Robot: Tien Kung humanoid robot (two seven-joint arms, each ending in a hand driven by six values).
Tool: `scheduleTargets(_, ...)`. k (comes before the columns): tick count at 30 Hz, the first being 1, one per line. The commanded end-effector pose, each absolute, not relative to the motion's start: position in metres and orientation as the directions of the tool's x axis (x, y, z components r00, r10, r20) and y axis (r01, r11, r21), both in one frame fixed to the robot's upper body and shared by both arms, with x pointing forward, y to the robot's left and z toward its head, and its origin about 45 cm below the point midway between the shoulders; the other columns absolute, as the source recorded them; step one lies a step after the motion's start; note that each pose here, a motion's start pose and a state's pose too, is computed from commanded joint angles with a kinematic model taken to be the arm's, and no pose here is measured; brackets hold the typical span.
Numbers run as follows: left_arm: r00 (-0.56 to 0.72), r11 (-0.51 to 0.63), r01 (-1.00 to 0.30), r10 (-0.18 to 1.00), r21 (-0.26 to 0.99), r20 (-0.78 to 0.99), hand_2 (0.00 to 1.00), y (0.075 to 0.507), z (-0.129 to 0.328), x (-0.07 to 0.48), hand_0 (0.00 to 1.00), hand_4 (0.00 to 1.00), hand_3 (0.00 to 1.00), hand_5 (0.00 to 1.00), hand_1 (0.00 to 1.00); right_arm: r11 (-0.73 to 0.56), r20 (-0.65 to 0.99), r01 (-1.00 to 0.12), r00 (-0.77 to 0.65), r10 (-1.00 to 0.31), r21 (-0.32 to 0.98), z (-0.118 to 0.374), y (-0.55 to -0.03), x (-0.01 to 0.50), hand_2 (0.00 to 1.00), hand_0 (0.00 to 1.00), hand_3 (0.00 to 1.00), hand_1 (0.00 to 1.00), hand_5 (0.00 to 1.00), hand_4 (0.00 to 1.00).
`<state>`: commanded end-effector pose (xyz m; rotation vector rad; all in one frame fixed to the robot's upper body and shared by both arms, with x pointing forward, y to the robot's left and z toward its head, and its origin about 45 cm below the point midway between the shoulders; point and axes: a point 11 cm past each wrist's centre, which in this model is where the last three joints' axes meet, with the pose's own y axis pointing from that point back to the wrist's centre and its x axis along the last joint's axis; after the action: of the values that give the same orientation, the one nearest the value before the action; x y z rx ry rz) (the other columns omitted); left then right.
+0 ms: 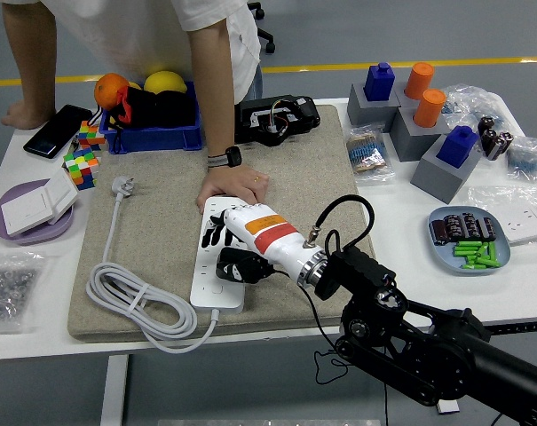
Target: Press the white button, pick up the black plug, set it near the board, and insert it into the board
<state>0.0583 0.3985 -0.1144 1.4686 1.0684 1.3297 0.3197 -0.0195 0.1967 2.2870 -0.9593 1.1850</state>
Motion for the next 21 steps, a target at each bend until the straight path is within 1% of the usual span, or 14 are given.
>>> scheduleTargets(4,0.056,-0.260,0.043,0.965,0.965,0.257,0.625,0.398,-0.114,0.059,0.649,0.500,0.669,0.085,0.637,-0.675,0.804,-0.737,0.399,-0.440,-0.003,0.208,-0.023,0.323,0.488,0.382,0.511,0.442,0.002,0.833)
scheduleTargets(6,0.054,-0.260,0.041,0.965,0.965,0.257,0.624,0.398,-0.114,0.059,0.648,0.498,0.668,0.082,0.638,-0.668,0.792,-0.744,0.400,-0.462,-0.013,0.211,-0.026,0.324,0.489,0.399,0.513,0.445,0.002,0.831)
scheduleTargets(10,0.049,-0.258,0.037,0.966,0.966,0.256,0.624,0.398,-0.114,0.060,0.648,0.498,0.668,0.082,0.638,-0.632,0.747,-0.774,0.396,-0.534,-0.042,0.220,-0.037,0.330,0.489,0.399,0.513,0.445,0.002,0.831)
scheduleTargets(11,0.049,-0.257,0.036,0.966,0.966,0.255,0.624,0.398,-0.114,0.061,0.648,0.497,0.668,0.083,0.638,-0.621,0.734,-0.782,0.393,-0.555,-0.051,0.222,-0.040,0.332,0.492,0.463,0.512,0.476,0.002,0.838)
scheduleTargets(12,0.050,-0.256,0.036,0.966,0.966,0.254,0.624,0.397,-0.114,0.061,0.648,0.497,0.668,0.083,0.638,-0.610,0.721,-0.790,0.390,-0.573,-0.058,0.223,-0.044,0.333,0.492,0.463,0.512,0.476,0.002,0.838)
scheduleTargets(16,0.054,-0.254,0.034,0.966,0.967,0.252,0.624,0.396,-0.115,0.062,0.648,0.497,0.668,0.083,0.638,-0.553,0.678,-0.831,0.371,-0.634,-0.062,0.221,-0.070,0.338,0.492,0.463,0.512,0.476,0.002,0.838)
scheduleTargets(17,0.055,-0.254,0.035,0.966,0.967,0.251,0.625,0.396,-0.115,0.061,0.648,0.498,0.669,0.084,0.638,-0.532,0.669,-0.844,0.358,-0.651,-0.066,0.219,-0.082,0.340,0.521,0.533,0.553,0.518,0.062,0.828)
scheduleTargets(21,0.056,-0.254,0.039,0.966,0.966,0.252,0.625,0.396,-0.115,0.059,0.648,0.498,0.669,0.084,0.638,-0.487,0.655,-0.868,0.313,-0.687,-0.095,0.214,-0.116,0.340,0.521,0.533,0.553,0.518,0.062,0.828)
